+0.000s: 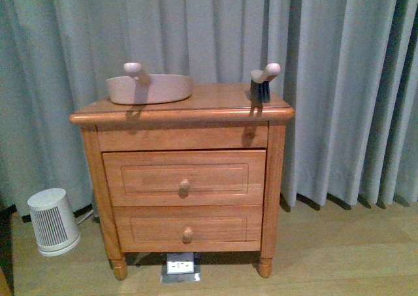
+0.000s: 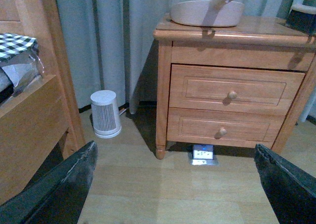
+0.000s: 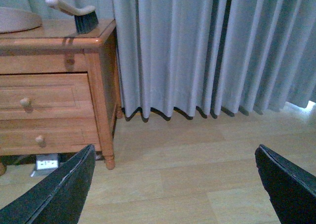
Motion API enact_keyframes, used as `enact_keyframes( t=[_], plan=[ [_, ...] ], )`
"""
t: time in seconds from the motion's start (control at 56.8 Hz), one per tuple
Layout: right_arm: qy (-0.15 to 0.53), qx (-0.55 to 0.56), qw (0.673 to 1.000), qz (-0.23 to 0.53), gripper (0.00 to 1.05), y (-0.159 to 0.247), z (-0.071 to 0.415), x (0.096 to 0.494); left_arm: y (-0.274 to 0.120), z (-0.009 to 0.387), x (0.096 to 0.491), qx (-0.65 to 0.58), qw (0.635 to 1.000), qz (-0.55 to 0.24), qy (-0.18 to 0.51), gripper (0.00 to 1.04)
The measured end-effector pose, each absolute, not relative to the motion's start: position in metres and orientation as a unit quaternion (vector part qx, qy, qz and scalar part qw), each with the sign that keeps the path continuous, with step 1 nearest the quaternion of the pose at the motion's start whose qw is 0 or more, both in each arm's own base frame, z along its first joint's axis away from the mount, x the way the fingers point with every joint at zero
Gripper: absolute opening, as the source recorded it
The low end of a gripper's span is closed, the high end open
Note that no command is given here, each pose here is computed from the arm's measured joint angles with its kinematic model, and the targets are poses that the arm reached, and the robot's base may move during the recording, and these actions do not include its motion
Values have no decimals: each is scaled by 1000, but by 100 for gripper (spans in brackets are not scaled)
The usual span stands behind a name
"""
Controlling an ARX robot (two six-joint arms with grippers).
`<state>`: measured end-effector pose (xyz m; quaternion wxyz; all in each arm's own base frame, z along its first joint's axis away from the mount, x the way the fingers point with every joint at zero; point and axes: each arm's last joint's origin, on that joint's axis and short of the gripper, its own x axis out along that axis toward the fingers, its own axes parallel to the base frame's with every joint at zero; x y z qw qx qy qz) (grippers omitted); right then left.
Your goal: Clean up trash
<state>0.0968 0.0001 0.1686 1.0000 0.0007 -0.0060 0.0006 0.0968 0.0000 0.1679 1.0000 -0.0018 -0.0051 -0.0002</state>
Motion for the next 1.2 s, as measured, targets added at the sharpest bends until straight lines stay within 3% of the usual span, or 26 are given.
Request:
enact_keyframes(
  t=[1.197],
  plan=[
    [-6, 0, 1000, 1, 97, 0, 169, 97, 0, 168, 97, -2, 1000, 0, -5, 97]
  ],
)
